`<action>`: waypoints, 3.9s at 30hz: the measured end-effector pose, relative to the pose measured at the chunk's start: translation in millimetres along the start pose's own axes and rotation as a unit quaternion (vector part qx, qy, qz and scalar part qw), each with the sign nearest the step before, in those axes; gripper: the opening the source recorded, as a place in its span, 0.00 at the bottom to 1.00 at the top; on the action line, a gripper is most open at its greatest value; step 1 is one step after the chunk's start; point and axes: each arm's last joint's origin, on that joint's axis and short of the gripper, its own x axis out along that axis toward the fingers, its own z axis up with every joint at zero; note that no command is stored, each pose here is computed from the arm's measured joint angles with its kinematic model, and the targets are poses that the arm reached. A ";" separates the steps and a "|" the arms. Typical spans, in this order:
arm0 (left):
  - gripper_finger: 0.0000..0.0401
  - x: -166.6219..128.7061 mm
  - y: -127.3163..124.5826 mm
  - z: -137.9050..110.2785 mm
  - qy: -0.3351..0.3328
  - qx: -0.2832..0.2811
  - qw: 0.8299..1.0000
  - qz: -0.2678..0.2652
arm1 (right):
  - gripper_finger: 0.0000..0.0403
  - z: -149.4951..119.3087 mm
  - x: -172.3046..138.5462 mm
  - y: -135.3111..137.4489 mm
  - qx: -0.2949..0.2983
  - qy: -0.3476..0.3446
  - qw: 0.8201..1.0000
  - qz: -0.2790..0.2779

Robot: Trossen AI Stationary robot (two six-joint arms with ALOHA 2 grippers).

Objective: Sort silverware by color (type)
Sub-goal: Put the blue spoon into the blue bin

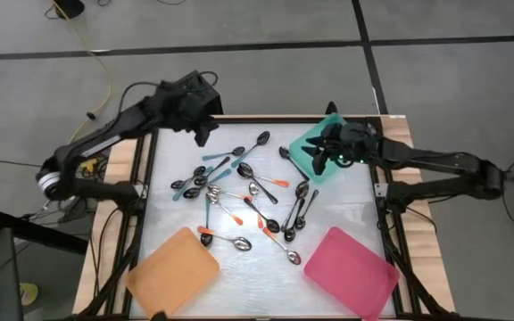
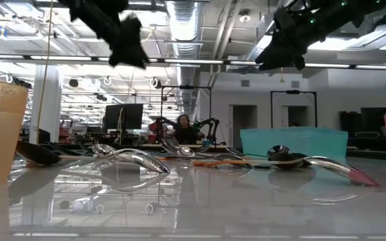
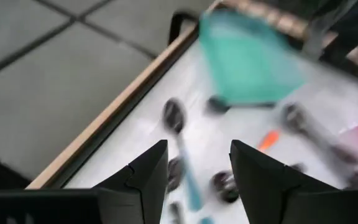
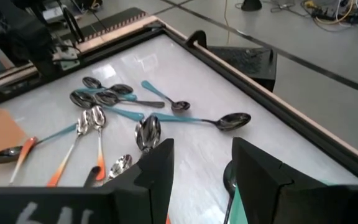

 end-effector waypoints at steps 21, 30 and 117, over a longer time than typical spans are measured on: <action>0.40 128.2 -0.8 -55.9 0.234 0.132 0.960 0.081 | 0.42 -22.2 41.1 -0.2 -0.010 0.082 0.996 -0.021; 0.40 142.3 -14.9 -60.5 0.236 0.160 0.954 0.092 | 0.42 -28.6 57.4 0.2 -0.011 0.091 0.995 -0.024; 0.00 214.0 -5.8 -71.6 0.340 0.093 0.934 0.050 | 0.42 -25.5 61.8 1.7 -0.021 0.069 0.997 -0.018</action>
